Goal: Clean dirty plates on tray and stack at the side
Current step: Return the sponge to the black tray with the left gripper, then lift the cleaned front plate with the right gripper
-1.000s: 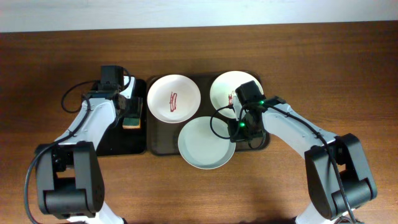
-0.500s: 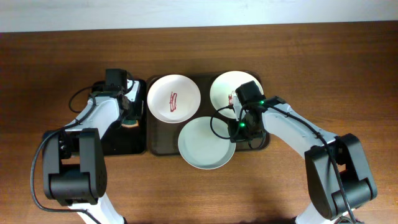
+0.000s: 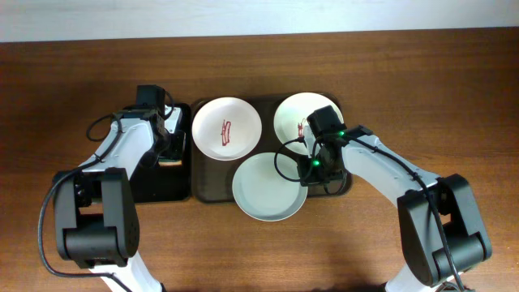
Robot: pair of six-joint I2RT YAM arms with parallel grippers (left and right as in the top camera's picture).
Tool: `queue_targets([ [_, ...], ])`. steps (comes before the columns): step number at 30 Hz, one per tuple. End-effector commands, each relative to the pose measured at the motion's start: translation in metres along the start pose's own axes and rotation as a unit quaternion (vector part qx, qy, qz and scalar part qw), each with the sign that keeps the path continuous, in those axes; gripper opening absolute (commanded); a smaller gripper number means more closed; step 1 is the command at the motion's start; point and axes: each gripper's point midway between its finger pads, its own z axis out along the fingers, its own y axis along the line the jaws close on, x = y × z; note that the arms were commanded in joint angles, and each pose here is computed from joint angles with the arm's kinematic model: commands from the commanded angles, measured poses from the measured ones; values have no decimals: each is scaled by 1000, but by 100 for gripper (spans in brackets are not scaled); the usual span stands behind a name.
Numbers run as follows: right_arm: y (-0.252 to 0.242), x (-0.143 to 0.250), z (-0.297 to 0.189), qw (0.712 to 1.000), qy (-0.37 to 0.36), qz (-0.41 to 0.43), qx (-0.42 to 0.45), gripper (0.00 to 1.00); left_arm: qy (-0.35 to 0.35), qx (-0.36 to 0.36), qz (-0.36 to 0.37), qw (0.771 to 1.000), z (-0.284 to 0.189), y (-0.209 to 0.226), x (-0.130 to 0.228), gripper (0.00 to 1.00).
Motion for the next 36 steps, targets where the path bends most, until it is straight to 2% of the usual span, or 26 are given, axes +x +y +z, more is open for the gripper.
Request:
queue_targets([
  [1, -2, -3, -2, 1000, -4, -2, 13, 4, 0, 18, -2, 1000, 2, -4, 1, 40],
  [3, -2, -3, -2, 1000, -4, -2, 13, 4, 9, 19, -2, 1000, 6, -4, 5, 1],
  [7, -2, -3, -2, 1000, -4, -2, 13, 4, 14, 19, -2, 1000, 9, -4, 7, 0],
  [10, -2, -3, -2, 1000, -4, -2, 13, 4, 11, -8, -12, 1000, 4, 5, 2, 0],
  [11, -2, -3, -2, 1000, -4, -2, 13, 4, 10, -15, -12, 1000, 1, 8, -1, 9],
  [12, -2, -3, -2, 1000, -4, -2, 13, 4, 6, -22, -12, 1000, -4, 11, -7, 34],
  [16, -2, -3, -2, 1000, -4, -2, 13, 4, -27, -25, -13, 999, -15, 14, -30, 69],
  [20, -2, -3, -2, 1000, -4, -2, 13, 4, -37, -8, -12, 999, -10, 8, -36, 69],
  [27, -2, -3, -2, 1000, -4, -2, 13, 4, -1, 11, -8, 1000, 20, -1, -23, 64],
  [28, -2, -3, -2, 1000, -4, -2, 13, 4, 0, 11, -8, 1000, 21, -2, -23, 60],
  [29, -2, -3, -2, 1000, -4, -2, 13, 4, -1, 11, -8, 1000, 21, -1, -24, 49],
  [30, -2, -3, -2, 1000, -4, -2, 13, 4, -4, 10, -10, 1000, 21, 0, -25, 25],
  [31, -2, -3, -2, 1000, -4, -2, 13, 4, -6, 9, -11, 1000, 21, 2, -26, 8],
  [32, -2, -3, -2, 1000, -4, -2, 13, 4, -5, 7, -13, 1000, 21, 4, -26, 0],
  [36, -2, -3, -2, 1000, -4, -2, 13, 4, 1, 6, -23, 1000, 16, 11, -22, 0],
])
